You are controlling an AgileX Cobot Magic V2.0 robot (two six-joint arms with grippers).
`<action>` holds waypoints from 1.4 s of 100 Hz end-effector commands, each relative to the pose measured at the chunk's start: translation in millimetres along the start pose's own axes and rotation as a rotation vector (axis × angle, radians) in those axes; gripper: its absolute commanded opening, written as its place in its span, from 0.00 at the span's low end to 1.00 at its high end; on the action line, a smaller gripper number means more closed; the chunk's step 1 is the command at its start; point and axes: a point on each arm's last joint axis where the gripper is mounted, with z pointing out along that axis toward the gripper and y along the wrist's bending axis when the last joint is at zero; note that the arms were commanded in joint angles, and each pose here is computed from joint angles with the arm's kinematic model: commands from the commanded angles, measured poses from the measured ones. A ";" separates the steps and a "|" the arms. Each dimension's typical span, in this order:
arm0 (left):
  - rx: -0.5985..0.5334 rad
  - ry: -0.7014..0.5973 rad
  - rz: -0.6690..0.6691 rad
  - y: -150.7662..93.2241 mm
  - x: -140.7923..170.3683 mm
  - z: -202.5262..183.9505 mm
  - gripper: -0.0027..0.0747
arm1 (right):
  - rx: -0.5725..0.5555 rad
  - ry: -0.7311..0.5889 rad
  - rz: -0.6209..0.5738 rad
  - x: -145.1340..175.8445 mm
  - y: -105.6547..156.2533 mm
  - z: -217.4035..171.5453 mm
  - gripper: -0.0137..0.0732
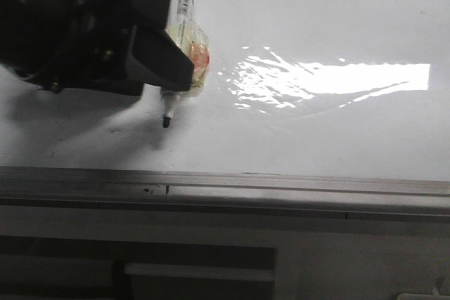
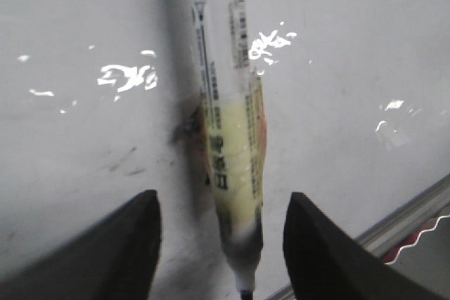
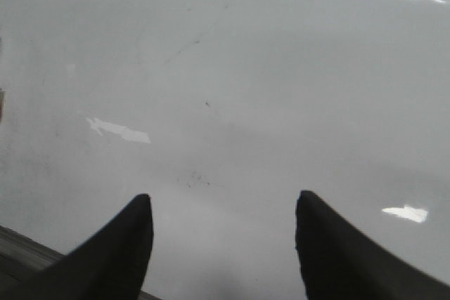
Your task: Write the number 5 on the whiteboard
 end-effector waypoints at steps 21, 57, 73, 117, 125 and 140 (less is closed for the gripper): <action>-0.006 -0.014 -0.010 -6.1 -13.2 21.9 0.38 | 0.000 -0.102 -0.018 -17.6 0.1 -2.6 0.61; 0.066 0.016 0.147 -15.0 -17.4 -2.2 0.01 | -0.054 -0.151 0.011 -30.4 5.0 -7.7 0.61; 0.148 0.130 0.655 -29.0 -10.5 -27.2 0.01 | -0.250 -0.059 -0.104 -29.9 25.5 -0.4 0.61; 0.272 0.011 1.135 -62.7 -5.3 -54.0 0.01 | -0.656 -0.083 -0.333 -29.6 88.1 18.0 0.61; 0.279 -0.005 1.139 -65.6 -5.3 -54.5 0.01 | -0.696 -0.100 -0.346 -29.5 98.8 20.8 0.61; 0.282 -0.022 1.144 -67.9 -5.6 -54.9 0.01 | -0.730 -0.094 -0.360 -26.4 115.1 30.8 0.61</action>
